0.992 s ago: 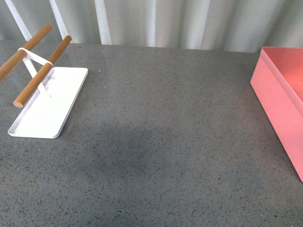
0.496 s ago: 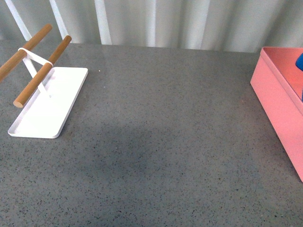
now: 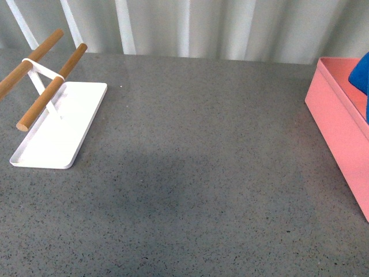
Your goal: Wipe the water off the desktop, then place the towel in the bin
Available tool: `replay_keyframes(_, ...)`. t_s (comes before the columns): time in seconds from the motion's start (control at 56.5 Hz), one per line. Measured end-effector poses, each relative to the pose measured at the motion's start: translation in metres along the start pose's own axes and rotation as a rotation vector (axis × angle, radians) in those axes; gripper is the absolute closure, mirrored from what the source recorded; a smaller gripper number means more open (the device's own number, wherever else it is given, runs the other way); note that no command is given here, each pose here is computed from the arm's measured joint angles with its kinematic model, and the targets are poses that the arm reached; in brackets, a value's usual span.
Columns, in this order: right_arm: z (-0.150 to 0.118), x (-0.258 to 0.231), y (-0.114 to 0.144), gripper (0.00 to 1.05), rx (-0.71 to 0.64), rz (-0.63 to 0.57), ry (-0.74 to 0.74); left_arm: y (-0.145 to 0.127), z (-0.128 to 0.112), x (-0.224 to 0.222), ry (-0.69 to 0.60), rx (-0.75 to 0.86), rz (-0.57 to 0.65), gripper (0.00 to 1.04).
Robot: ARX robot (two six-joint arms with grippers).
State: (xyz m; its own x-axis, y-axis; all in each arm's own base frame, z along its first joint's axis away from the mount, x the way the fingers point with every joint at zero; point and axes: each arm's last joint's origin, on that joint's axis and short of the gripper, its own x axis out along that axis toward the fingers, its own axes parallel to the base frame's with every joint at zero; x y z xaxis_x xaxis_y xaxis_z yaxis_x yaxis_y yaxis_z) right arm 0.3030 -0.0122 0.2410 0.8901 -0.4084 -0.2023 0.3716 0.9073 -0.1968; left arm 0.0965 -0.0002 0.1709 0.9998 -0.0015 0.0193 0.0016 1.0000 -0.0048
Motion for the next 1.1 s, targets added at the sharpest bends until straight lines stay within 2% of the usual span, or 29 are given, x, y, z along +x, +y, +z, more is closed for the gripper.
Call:
replay_keyframes(0.23,0.000,0.000,0.000,0.07,0.003,-0.001,0.000,0.000,0.000,0.000,0.000,0.000,0.000,0.07)
replay_keyframes(0.336,-0.003,0.001,-0.001,0.07,0.044,-0.069,0.117,0.000,0.000,0.000,0.000,0.000,0.000,0.07)
replay_keyframes(0.513,-0.024,0.004,-0.005,0.07,0.061,-0.079,0.228,0.000,0.000,0.000,0.000,0.000,0.000,0.07)
replay_keyframes(0.602,-0.035,0.007,-0.008,0.07,0.058,-0.088,0.237,0.000,0.000,0.000,0.000,0.000,0.000,0.07)
replay_keyframes(0.708,-0.026,0.014,-0.014,0.07,0.088,-0.109,0.219,0.000,0.000,0.000,0.000,0.000,0.000,0.07)
replay_keyframes(0.779,-0.014,0.018,-0.018,0.07,0.123,-0.087,0.223,0.000,0.000,0.000,0.000,0.000,0.000,0.07)
replay_keyframes(0.868,-0.002,0.018,-0.017,0.07,0.200,0.001,0.334,0.000,0.000,0.000,0.000,0.000,0.000,0.07)
replay_keyframes(1.027,-0.012,0.010,-0.005,0.07,0.275,0.081,0.520,0.000,0.000,0.000,0.000,0.000,0.000,0.07)
replay_keyframes(1.098,-0.017,0.007,0.002,0.07,0.269,0.086,0.542,0.000,0.000,0.000,0.000,0.000,0.000,0.07)
